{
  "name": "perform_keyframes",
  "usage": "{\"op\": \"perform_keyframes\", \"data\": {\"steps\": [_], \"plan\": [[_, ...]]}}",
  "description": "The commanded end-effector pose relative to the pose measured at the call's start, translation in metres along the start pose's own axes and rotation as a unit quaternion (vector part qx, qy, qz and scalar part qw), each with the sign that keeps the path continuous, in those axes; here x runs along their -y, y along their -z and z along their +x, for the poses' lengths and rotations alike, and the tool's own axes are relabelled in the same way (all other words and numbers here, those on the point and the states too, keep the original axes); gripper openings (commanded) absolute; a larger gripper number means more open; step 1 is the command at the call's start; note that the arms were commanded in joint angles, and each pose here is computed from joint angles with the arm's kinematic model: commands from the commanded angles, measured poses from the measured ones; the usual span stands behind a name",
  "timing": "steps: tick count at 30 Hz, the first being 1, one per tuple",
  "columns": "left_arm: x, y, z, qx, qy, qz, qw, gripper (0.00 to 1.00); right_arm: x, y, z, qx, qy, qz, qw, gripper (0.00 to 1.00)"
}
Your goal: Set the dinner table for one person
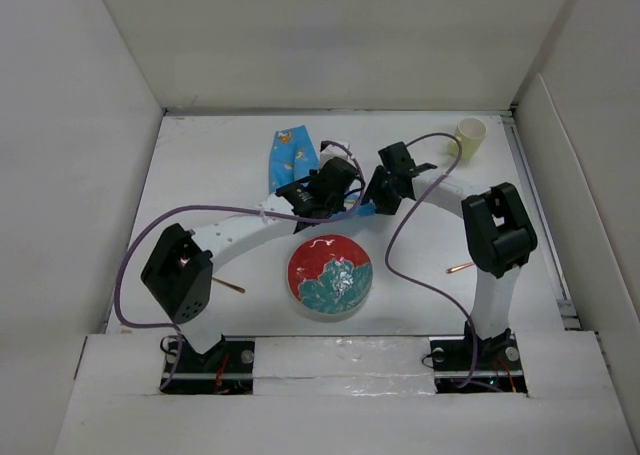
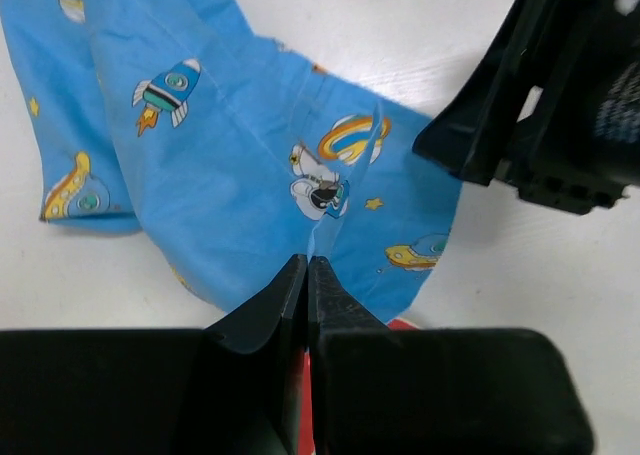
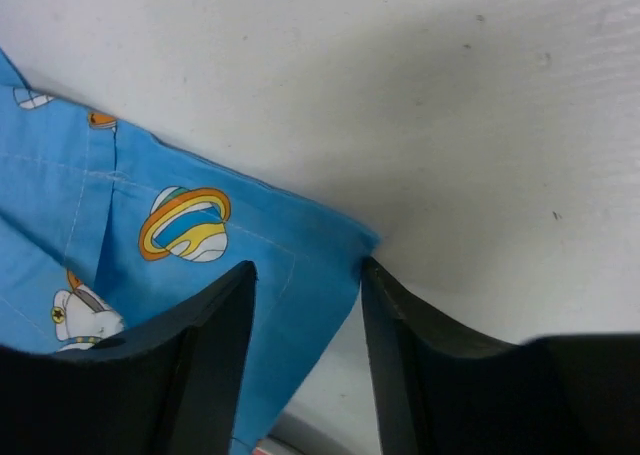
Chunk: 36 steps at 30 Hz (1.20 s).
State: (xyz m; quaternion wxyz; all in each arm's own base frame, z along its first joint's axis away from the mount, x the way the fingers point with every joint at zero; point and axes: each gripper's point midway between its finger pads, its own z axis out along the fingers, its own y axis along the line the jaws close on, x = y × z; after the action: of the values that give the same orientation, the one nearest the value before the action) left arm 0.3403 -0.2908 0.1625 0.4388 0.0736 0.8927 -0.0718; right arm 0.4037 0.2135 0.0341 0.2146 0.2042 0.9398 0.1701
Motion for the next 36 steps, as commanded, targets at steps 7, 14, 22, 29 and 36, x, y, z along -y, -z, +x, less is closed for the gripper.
{"op": "perform_keyframes", "data": {"steps": [7, 14, 22, 29, 36], "plan": [[-0.034, 0.025, 0.025, 0.008, 0.127, -0.041, 0.991, 0.0, 0.02, -0.003, 0.021, -0.017, 0.011, 0.047, 0.999, 0.34], [-0.048, 0.031, 0.032, 0.012, 0.163, -0.004, 0.987, 0.0, -0.015, -0.001, 0.027, -0.036, 0.025, -0.021, 0.999, 0.0], [-0.065, 0.032, -0.145, 0.146, 0.185, 0.045, 0.971, 0.0, -0.183, 0.149, -0.089, 0.109, 0.046, -0.255, 0.96, 0.0], [-0.046, 0.204, -0.405, 0.406, 0.22, 0.192, 0.866, 0.0, -0.281, 0.431, -0.174, 0.313, 0.057, -0.467, 0.825, 0.0], [-0.095, 0.312, -0.394, 0.529, 0.245, 0.191, 0.789, 0.0, -0.251, 0.457, -0.155, 0.32, 0.07, -0.473, 0.818, 0.0]]}}
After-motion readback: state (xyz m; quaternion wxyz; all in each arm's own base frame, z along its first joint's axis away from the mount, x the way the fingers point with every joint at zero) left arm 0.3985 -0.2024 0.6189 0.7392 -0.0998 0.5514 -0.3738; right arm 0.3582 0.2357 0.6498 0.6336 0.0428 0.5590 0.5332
